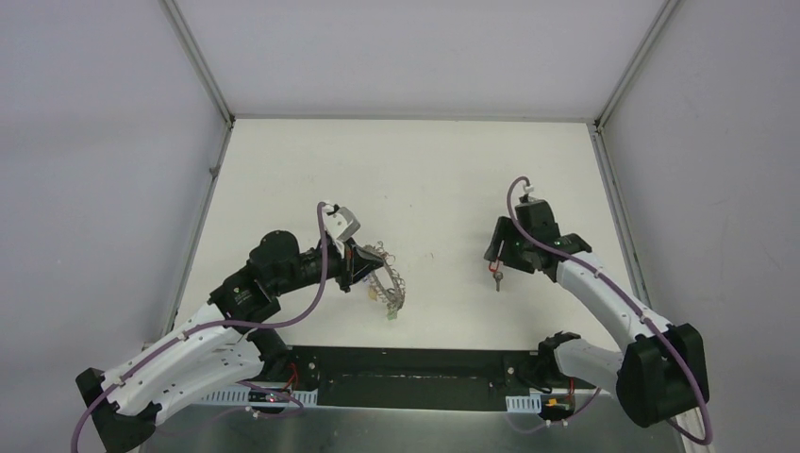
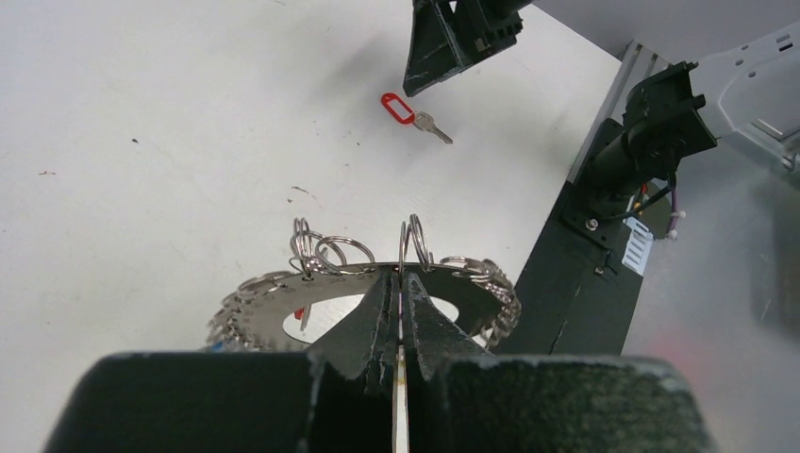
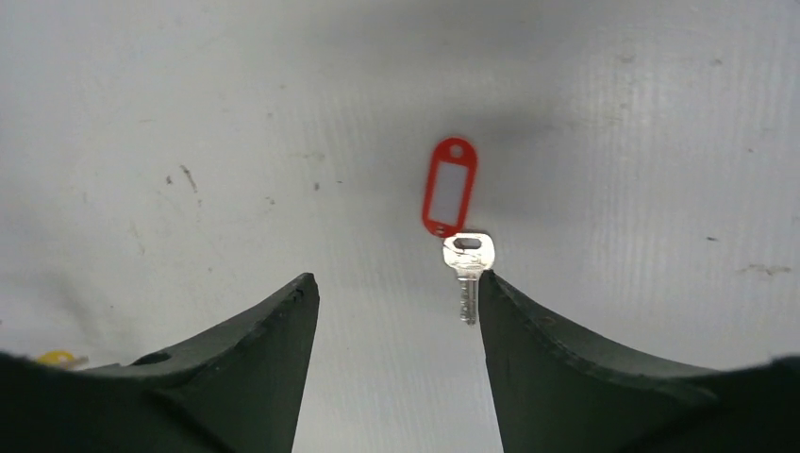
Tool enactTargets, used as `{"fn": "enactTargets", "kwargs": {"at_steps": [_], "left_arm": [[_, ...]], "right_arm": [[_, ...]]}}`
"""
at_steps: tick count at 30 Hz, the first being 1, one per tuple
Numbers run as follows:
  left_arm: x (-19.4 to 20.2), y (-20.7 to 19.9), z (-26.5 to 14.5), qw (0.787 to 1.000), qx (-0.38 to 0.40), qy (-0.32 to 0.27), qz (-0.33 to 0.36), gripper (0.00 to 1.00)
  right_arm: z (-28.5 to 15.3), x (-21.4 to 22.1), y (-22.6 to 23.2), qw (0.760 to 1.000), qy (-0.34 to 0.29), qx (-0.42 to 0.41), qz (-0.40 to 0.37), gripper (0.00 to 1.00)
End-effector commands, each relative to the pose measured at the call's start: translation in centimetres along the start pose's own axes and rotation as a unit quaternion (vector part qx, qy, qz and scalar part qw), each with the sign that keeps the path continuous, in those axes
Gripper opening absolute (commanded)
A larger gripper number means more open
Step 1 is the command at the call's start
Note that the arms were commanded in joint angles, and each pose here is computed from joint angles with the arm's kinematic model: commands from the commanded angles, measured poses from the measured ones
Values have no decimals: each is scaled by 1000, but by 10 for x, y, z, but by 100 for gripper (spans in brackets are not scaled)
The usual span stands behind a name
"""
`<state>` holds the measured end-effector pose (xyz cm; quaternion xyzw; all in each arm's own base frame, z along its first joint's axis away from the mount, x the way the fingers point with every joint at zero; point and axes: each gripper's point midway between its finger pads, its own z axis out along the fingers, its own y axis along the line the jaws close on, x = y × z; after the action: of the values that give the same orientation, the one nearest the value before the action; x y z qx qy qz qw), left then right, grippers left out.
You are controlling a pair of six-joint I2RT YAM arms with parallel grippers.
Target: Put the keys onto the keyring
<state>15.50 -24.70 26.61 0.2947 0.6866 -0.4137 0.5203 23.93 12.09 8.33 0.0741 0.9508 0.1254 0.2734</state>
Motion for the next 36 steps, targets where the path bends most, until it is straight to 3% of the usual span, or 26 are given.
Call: {"fn": "enactTargets", "kwargs": {"at_steps": [1, 10, 22, 36], "left_arm": [[-33, -10, -3, 998, 14, -64, -5, 0], [-31, -12, -1, 997, 25, -72, -12, 0], [-35, -13, -8, 996, 22, -85, -15, 0], [-35, -13, -10, 996, 20, -87, -19, 0]], "right_arm": [[-1, 16, -24, 997, 42, 17, 62, 64], [20, 28, -21, 991, 107, -22, 72, 45], [34, 18, -25, 993, 105, -8, 53, 36], [36, 8, -28, 995, 101, -1, 22, 34]]}}
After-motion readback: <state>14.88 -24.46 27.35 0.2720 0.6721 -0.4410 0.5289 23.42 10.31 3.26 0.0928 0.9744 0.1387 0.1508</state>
